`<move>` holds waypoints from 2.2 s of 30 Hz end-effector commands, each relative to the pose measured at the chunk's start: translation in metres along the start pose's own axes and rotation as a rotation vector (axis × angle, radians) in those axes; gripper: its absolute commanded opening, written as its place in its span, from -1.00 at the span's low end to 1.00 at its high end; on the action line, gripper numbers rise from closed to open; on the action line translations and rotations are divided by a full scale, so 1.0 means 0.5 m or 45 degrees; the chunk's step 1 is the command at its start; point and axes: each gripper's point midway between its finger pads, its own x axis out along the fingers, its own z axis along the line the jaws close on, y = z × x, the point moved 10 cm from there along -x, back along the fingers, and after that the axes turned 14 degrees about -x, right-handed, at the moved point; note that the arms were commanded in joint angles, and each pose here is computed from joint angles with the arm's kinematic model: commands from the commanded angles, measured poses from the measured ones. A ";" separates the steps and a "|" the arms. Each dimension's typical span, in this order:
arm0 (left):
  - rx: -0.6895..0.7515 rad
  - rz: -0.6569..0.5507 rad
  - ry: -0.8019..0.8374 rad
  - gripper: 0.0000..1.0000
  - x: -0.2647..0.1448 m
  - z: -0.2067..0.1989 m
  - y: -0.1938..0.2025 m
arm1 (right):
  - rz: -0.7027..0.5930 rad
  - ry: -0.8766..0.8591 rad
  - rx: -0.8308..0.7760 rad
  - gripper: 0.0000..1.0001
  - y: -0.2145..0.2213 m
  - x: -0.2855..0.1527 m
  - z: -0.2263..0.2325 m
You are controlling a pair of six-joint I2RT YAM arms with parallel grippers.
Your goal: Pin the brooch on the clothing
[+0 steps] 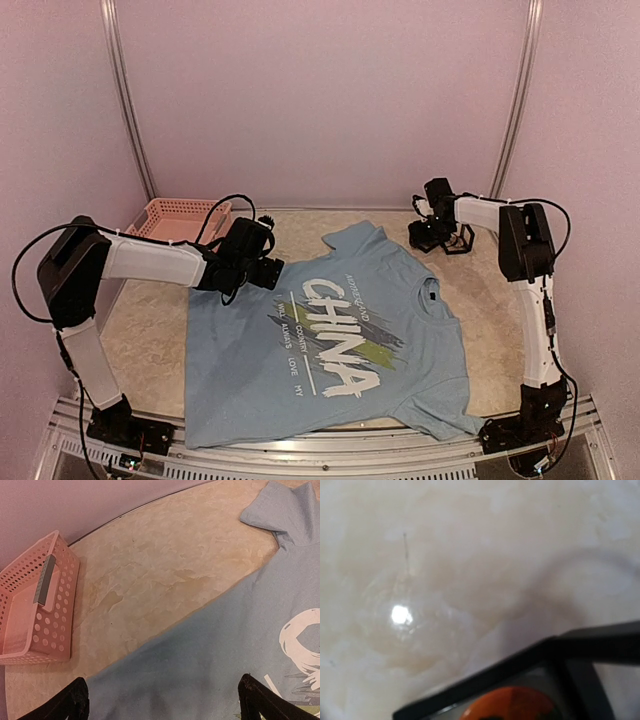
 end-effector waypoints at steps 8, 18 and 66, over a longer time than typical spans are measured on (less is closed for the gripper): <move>0.030 0.038 -0.007 0.98 0.007 0.001 0.021 | 0.069 -0.031 0.013 0.03 0.033 0.024 -0.007; 0.033 0.039 -0.004 0.98 0.007 0.001 0.022 | -0.030 -0.070 -0.014 -0.15 0.013 -0.010 -0.006; 0.020 0.004 0.020 0.97 -0.012 0.003 0.004 | -0.089 -0.007 -0.027 -1.00 -0.030 -0.136 -0.019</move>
